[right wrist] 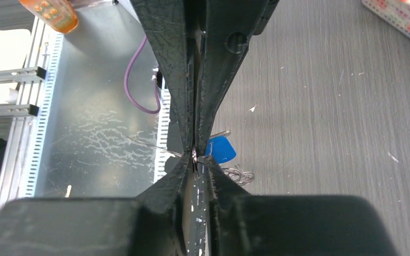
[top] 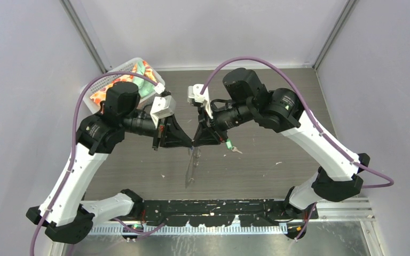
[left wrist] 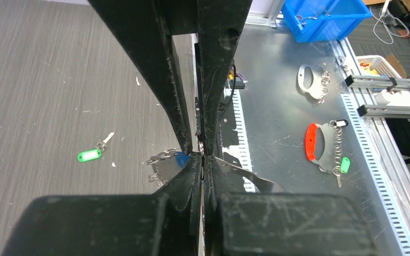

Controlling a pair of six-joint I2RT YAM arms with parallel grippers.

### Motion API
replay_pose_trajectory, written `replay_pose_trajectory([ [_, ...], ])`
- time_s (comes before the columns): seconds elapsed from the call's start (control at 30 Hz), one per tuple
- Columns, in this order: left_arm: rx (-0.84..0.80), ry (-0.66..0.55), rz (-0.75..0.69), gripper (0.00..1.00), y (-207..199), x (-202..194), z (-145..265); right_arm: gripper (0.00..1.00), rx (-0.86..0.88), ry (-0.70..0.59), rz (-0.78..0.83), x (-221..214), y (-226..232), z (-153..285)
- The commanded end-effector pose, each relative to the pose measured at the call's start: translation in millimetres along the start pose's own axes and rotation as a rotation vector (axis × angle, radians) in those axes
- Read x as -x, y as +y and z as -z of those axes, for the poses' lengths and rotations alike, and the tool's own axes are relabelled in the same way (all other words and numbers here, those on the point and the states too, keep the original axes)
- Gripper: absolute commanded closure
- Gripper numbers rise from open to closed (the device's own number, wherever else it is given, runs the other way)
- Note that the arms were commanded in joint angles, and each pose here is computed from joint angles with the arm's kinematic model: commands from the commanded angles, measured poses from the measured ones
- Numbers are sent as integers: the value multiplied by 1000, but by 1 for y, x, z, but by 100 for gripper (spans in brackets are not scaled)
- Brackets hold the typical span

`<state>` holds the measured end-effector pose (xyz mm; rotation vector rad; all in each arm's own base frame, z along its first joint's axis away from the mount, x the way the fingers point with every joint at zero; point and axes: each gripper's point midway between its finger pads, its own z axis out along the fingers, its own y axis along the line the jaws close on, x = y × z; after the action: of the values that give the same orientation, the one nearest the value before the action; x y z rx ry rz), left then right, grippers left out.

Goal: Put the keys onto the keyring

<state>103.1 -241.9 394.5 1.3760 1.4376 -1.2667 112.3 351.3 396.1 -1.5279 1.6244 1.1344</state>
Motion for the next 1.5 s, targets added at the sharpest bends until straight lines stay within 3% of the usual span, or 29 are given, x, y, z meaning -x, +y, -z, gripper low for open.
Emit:
replay_pose_trajectory([
  [0.0, -51, -33, -49, 100, -13, 19, 3, 89, 26, -39, 37, 10, 7, 5],
  [0.07, -57, -22, -51, 100, -14, 17, 4, 99, 19, -33, 44, 7, 6, 6],
  [0.2, -49, -6, -47, 100, -13, 12, 4, 99, -59, -82, 66, 10, -3, 10],
  [0.33, 21, -53, -82, 70, -3, 19, 4, 99, -134, -272, 131, 33, -7, 20],
  [0.4, 49, -71, -121, 63, -1, 21, 6, 99, -159, -348, 154, 39, -7, 26],
  [0.63, 183, -120, -227, 66, 11, 21, 14, 99, -153, -521, 156, 52, 5, 39],
  [0.73, 209, -135, -243, 64, 14, 20, 15, 99, -147, -548, 145, 51, 5, 38],
  [0.9, 375, -208, -342, 74, 36, 36, 27, 99, -119, -542, 109, 45, 5, 29],
  [1.27, 135, -149, -412, 78, -8, 10, 18, 99, -129, -565, 71, 46, -1, 25],
  [1.47, 145, -154, -483, 65, -12, 12, 21, 99, -123, -555, 59, 44, -2, 21],
])
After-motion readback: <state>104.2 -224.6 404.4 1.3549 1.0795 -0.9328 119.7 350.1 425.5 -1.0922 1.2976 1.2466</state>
